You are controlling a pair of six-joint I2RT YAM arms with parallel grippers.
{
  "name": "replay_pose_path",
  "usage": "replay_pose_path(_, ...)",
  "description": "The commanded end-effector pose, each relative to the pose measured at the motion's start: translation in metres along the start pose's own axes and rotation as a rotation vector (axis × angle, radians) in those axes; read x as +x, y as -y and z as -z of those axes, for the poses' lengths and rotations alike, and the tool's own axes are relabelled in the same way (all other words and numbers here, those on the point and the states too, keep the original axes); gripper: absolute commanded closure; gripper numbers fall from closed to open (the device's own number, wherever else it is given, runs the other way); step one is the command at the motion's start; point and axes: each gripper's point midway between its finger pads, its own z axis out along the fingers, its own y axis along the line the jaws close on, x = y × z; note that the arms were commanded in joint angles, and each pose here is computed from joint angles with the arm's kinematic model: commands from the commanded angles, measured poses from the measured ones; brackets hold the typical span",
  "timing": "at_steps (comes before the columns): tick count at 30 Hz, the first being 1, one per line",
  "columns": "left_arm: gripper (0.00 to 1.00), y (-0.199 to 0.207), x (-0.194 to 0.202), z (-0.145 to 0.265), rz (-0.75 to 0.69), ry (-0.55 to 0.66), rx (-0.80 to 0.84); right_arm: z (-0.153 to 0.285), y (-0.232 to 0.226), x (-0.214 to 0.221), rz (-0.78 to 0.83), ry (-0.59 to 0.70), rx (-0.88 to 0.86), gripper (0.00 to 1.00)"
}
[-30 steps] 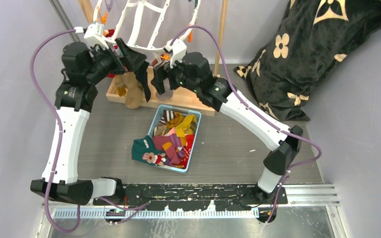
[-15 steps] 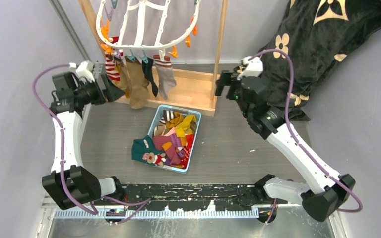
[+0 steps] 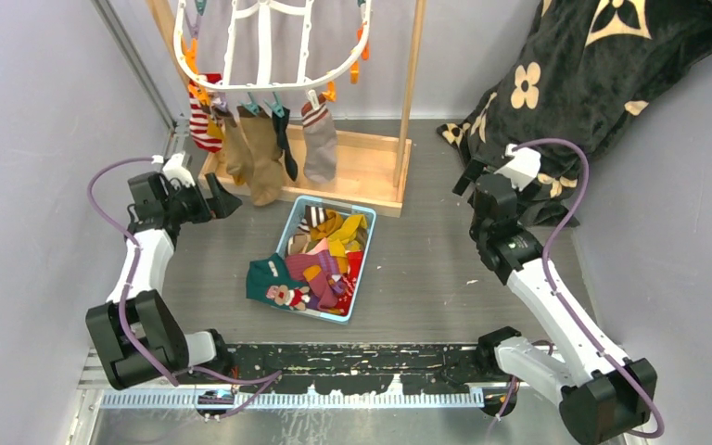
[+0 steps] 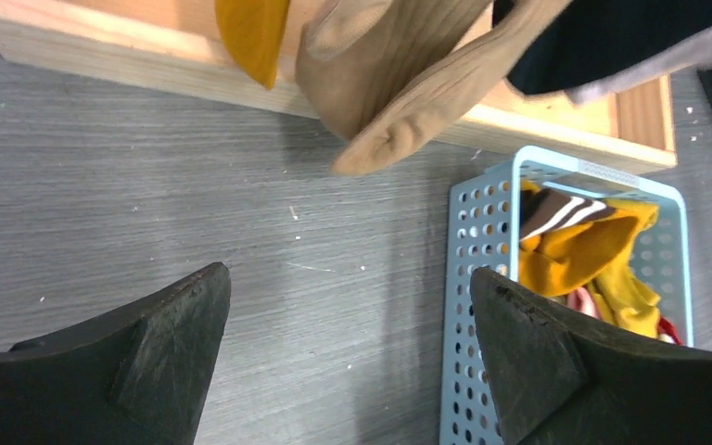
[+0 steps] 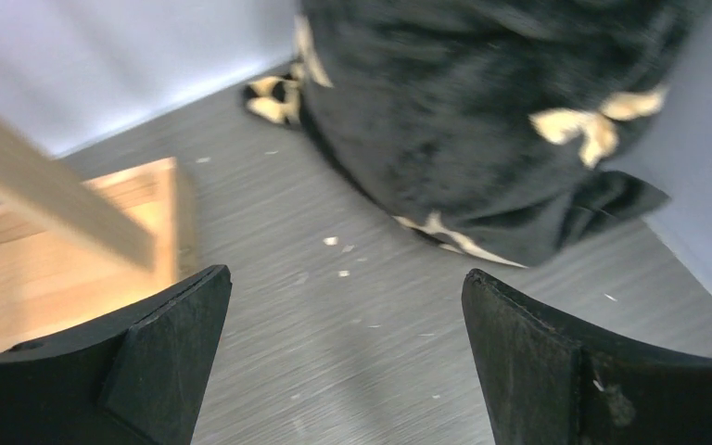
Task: Clip the socks to the hanger
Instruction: Clamp the sock onto the hanger, then reset both arms
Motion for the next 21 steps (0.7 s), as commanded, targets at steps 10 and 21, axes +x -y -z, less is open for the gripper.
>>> replay_pose_path(10,0.00,-0.047,0.016,-0.067,-0.142,0.215,-0.137,-0.073,0.114,0.058,-0.145,0.159,0.433,0.00)
replay_pose_path(21,0.00,-0.045,0.036,-0.058,-0.202,0.388,-0.148,-0.106,0.110,0.082,-0.065,0.231,0.343,0.00)
